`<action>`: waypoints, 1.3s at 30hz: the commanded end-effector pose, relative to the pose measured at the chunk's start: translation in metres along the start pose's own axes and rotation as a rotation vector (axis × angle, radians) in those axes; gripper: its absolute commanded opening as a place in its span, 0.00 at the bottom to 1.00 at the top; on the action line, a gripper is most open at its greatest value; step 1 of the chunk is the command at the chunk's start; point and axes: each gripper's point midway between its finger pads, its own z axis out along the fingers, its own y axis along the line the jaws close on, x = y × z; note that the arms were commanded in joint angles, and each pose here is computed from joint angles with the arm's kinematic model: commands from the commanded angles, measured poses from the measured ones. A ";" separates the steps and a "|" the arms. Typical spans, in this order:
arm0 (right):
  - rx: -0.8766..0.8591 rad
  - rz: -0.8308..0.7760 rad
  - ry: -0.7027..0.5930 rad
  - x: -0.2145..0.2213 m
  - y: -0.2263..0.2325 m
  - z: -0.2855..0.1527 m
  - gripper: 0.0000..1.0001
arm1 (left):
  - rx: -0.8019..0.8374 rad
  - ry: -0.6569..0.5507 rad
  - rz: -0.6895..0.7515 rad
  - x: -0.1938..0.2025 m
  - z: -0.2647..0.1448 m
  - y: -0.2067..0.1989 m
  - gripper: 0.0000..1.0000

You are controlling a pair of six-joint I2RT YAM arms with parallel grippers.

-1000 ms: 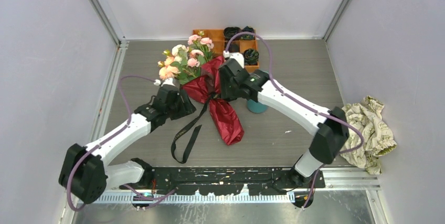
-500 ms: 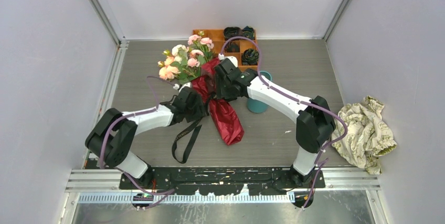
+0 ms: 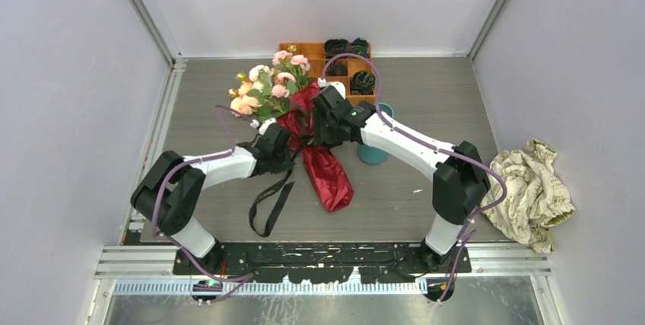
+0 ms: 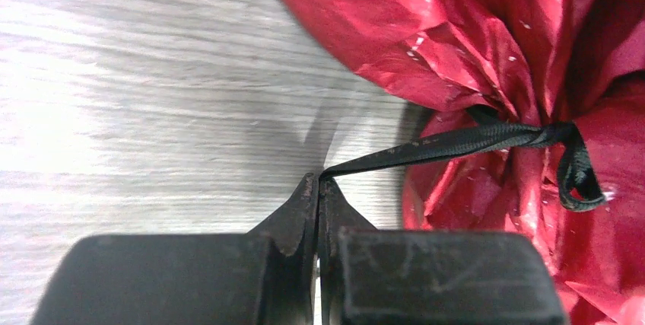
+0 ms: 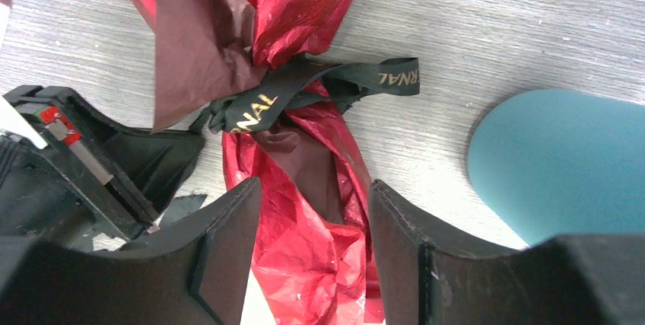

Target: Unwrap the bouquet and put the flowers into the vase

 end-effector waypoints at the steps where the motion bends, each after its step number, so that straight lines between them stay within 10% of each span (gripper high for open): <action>1: -0.046 0.026 -0.084 -0.021 0.006 -0.018 0.59 | -0.161 -0.063 0.005 -0.019 -0.025 0.033 0.00; 12: -0.121 0.029 0.030 0.009 0.027 0.017 0.63 | -0.255 -0.222 -0.076 -0.062 -0.096 0.094 0.00; 39: -0.211 -0.113 -0.029 0.003 0.104 0.015 0.65 | -0.250 -0.150 -0.053 -0.039 -0.075 0.102 0.01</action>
